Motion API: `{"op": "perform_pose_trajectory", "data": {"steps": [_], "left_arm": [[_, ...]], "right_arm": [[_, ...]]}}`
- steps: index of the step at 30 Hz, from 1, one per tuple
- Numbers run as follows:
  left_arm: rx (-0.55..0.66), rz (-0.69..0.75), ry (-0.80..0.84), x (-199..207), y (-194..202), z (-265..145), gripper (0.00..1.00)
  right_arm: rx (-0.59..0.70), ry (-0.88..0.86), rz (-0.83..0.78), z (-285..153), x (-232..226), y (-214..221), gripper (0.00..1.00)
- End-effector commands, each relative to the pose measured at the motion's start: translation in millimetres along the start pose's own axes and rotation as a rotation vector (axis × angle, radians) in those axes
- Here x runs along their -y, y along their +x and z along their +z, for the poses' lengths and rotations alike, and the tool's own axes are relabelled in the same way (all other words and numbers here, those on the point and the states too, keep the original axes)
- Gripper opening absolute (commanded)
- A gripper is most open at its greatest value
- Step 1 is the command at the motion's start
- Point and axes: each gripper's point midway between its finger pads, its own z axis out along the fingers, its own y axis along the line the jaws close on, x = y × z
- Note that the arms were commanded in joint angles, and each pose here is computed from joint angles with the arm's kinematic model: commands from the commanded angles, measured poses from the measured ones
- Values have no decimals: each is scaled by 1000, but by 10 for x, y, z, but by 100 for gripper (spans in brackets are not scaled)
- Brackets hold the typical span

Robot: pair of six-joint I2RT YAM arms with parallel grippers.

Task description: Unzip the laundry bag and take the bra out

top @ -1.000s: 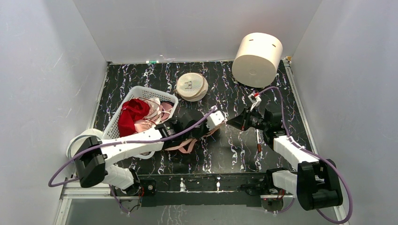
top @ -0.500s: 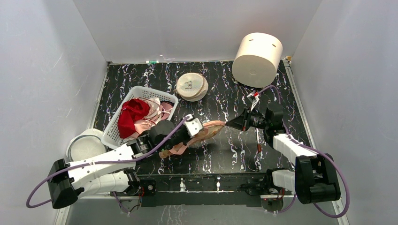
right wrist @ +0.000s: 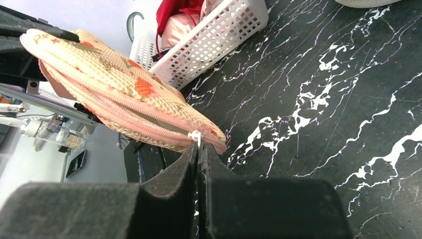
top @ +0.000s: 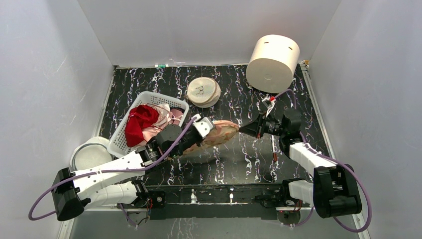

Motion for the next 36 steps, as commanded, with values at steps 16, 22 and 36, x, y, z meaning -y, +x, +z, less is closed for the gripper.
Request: {"op": "perform_pose_trajectory", "data": {"steps": [16,22,36], "left_arm": [[-71,194,134,191,57,343,0],[-121,255,205,417,322,381,0],[-386,-24,295,1018,945,282,27]], "right_arm": [[54,416,-56,-161,607,-183,0],[62,410,-52,-130,705,-98,0],[120,326,-316,3,577,67,0]]}}
